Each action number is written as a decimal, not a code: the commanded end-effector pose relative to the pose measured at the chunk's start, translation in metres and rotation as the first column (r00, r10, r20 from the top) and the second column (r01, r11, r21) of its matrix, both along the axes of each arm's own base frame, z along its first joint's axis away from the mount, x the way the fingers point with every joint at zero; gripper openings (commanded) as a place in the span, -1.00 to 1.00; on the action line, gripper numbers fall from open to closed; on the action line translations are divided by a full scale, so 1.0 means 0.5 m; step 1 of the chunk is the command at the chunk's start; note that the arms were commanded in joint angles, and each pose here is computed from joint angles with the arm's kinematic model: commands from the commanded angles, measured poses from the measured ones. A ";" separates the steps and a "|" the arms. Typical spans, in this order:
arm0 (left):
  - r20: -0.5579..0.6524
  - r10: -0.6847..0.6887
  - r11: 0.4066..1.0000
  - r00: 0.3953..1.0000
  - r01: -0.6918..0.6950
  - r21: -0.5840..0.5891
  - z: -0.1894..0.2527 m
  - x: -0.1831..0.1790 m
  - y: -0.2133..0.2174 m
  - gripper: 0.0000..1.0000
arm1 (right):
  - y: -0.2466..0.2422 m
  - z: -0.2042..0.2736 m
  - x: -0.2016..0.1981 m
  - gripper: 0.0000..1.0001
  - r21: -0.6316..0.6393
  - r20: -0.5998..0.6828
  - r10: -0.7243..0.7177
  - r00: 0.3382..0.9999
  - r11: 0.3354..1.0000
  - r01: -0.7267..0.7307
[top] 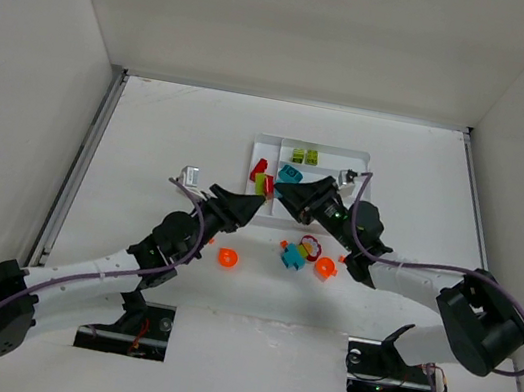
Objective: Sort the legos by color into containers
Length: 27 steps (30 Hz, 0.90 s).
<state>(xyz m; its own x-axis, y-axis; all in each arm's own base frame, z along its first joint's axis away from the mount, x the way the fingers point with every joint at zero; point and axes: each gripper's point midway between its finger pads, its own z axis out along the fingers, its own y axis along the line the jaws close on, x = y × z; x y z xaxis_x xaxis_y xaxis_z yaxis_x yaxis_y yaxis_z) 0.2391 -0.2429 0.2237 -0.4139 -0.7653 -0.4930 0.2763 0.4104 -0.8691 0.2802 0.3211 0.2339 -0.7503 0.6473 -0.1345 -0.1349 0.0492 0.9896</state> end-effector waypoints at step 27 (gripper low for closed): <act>0.031 0.032 0.981 0.999 -0.025 -0.190 0.060 0.028 0.012 -0.70 | 0.023 0.060 -0.011 -0.58 0.220 0.031 0.079 0.996 0.972 -0.084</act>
